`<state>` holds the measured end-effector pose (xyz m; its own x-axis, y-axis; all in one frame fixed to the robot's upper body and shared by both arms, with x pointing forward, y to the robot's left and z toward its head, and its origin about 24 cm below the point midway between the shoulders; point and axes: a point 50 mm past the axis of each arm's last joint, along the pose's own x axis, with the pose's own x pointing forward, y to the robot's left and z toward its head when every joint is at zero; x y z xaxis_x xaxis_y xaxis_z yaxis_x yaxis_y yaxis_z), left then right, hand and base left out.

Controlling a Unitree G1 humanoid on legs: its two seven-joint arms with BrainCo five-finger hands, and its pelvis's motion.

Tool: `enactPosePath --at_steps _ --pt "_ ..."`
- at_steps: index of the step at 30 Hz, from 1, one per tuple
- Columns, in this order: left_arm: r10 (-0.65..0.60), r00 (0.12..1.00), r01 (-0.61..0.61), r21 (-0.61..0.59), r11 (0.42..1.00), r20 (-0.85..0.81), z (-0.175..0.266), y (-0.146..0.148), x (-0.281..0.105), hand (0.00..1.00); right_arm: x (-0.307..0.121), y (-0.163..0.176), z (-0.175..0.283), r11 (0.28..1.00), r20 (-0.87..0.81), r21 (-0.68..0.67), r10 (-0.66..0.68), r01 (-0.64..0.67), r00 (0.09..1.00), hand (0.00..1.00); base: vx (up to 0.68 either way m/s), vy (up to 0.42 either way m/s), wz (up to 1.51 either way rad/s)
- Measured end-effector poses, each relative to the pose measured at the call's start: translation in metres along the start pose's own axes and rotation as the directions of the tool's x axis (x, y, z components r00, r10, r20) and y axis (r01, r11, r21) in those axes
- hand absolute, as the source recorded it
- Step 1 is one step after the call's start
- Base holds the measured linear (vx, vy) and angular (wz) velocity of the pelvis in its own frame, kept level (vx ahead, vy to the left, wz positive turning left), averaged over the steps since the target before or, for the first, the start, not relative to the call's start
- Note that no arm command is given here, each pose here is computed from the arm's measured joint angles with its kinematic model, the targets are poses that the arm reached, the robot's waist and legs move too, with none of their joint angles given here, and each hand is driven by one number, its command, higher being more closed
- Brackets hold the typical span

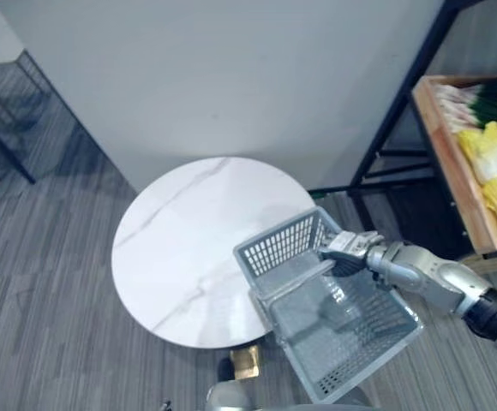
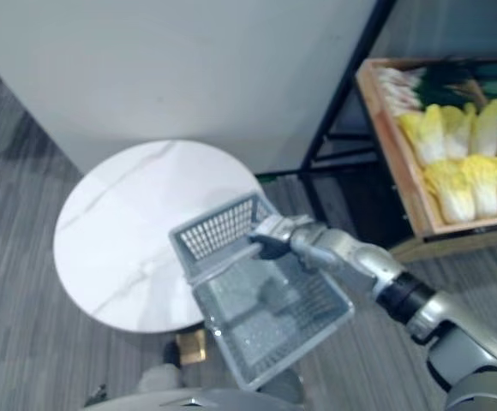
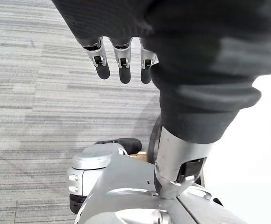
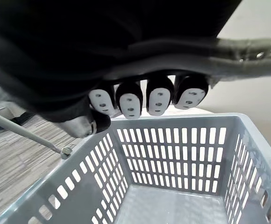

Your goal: Pick vegetable in the basket

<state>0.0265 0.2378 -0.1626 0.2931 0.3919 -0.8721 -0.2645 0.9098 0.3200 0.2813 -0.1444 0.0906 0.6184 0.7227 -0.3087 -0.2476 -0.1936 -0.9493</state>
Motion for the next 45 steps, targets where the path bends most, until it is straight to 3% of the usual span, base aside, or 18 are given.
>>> enactPosePath --at_steps 10,16,20,26,33,45 --pt "0.011 0.999 -0.014 -0.092 0.996 -0.041 -0.009 0.004 -0.002 0.00 -0.014 -0.009 0.003 0.998 0.005 -0.006 -0.062 0.062 0.998 1.00 0.02 -0.014 -0.28" --pt "0.005 0.997 -0.020 -0.195 0.981 -0.073 -0.017 -0.007 -0.006 0.00 -0.013 -0.005 0.006 0.997 0.020 0.020 -0.073 0.073 0.997 1.00 -0.09 0.096 -0.76" --pt "0.011 0.997 -0.022 -0.149 0.989 -0.075 -0.021 0.006 -0.005 0.00 -0.029 0.015 0.009 0.994 -0.018 0.089 -0.069 0.071 0.997 1.00 -0.06 0.203 -0.32" --pt "-0.027 1.000 0.027 0.016 0.999 -0.003 0.007 0.002 0.004 0.00 -0.033 0.005 0.010 0.993 -0.043 0.014 -0.117 0.118 0.992 1.00 -0.14 0.172 -1.08" --pt "-0.040 0.999 0.041 0.069 0.997 -0.025 0.003 -0.001 0.003 0.00 -0.017 -0.001 0.017 0.987 0.012 0.028 -0.159 0.158 0.987 1.00 -0.11 0.035 -1.32" --pt "-0.058 0.998 0.058 0.210 0.976 -0.006 0.011 -0.002 0.006 0.00 -0.031 0.019 -0.008 0.988 -0.163 0.039 -0.141 0.150 0.976 1.00 -0.08 -0.186 -0.85"
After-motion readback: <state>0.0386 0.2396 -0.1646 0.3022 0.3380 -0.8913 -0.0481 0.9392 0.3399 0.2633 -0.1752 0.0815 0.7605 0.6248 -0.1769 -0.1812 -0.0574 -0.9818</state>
